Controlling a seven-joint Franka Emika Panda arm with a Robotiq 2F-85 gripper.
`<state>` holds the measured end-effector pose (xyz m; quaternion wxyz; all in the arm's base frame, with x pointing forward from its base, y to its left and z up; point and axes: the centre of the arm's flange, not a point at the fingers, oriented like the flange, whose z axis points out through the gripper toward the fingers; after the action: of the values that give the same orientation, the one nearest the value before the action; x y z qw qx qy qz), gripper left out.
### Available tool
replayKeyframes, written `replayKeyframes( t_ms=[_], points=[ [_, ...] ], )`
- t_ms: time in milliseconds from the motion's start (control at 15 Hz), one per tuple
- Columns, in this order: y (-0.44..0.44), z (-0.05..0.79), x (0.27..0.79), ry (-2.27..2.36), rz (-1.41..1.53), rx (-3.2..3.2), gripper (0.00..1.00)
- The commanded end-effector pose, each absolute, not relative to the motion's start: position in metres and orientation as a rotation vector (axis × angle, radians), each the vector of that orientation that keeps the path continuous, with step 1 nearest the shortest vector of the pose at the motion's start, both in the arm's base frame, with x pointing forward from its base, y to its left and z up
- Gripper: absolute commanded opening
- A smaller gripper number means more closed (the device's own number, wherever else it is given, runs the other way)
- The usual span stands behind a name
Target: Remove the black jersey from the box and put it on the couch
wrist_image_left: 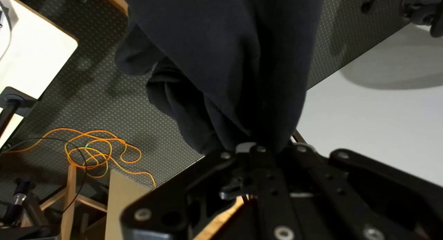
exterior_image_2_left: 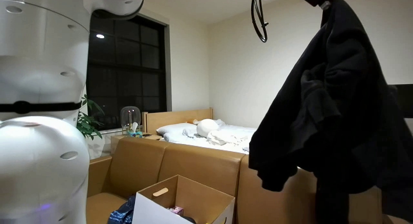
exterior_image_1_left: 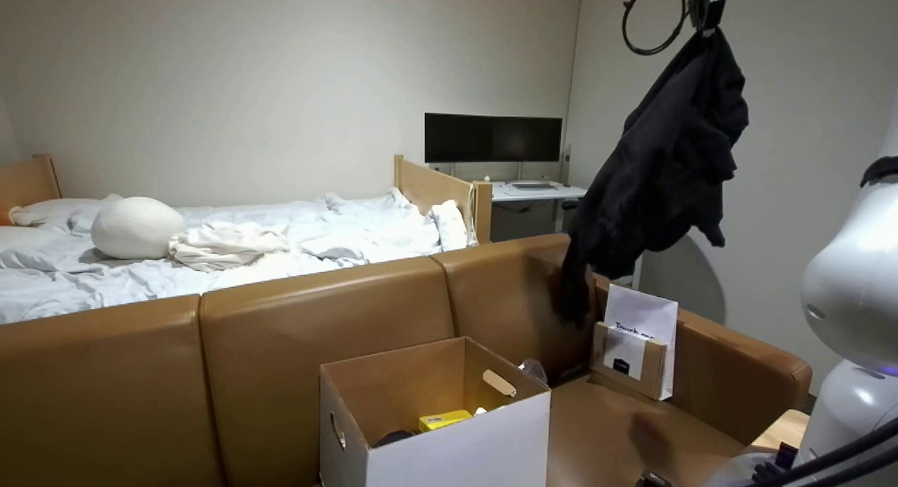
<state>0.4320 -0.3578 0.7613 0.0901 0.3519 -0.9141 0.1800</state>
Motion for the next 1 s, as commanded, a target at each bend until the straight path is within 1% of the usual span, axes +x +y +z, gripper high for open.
replayKeyframes(
  t_ms=[0, 267, 400, 600, 667, 733, 933],
  points=[
    [-0.353, 0.703, 0.447, -2.662, 0.452, 1.215, 0.02],
    [-0.323, 0.590, 0.496, -2.588, 0.360, 1.466, 0.02],
    [-0.311, 0.526, 0.519, -2.607, 0.324, 1.489, 0.02],
    [-0.300, 0.452, 0.532, -2.630, 0.221, 1.570, 0.02],
    [-0.300, 0.442, 0.528, -2.644, 0.216, 1.573, 0.32],
    [-0.299, 0.431, 0.527, -2.646, 0.213, 1.582, 0.34],
    [-0.295, 0.439, 0.511, -2.652, 0.268, 1.626, 0.52]
  ],
)
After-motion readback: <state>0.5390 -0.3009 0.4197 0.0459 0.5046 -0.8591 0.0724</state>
